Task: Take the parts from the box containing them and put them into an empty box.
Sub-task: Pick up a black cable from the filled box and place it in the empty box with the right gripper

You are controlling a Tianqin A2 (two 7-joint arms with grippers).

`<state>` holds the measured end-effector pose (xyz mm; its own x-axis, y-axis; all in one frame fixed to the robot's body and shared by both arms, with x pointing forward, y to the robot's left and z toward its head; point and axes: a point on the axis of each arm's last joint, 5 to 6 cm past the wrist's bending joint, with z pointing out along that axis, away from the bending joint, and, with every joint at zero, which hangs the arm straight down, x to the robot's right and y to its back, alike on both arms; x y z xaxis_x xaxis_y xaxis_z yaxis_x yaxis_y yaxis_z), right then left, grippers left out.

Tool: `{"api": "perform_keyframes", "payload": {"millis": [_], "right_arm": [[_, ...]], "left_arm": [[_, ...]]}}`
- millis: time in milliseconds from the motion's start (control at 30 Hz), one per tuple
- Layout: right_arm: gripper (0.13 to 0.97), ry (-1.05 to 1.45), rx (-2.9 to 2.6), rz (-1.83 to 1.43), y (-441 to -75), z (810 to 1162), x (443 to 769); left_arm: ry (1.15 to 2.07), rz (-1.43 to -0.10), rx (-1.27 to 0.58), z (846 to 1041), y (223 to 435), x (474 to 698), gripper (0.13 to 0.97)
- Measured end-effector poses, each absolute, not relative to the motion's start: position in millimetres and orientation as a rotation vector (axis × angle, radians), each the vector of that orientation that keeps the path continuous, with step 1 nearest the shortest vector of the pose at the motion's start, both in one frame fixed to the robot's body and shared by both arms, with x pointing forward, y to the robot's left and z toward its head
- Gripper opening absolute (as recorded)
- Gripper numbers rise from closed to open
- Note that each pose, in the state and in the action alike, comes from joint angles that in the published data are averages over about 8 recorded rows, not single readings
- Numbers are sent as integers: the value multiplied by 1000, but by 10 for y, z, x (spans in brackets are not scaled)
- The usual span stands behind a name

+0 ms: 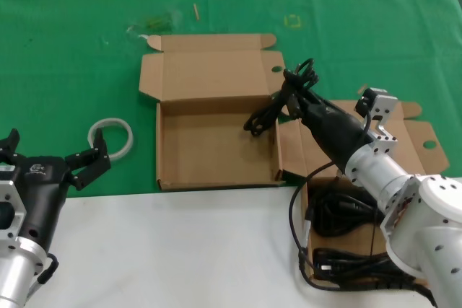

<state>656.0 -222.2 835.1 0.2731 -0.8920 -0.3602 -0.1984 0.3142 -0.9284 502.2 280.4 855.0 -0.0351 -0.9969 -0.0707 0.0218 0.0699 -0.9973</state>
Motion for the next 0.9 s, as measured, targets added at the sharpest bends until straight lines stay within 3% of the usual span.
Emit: {"api": "perform_keyframes", "payload": {"millis": [900], "right_arm": [[220, 1173, -1208, -524, -1802, 8292, 6716]], "left_arm": [[1253, -1193, -1125, 8550, 2804, 5022, 965]]}}
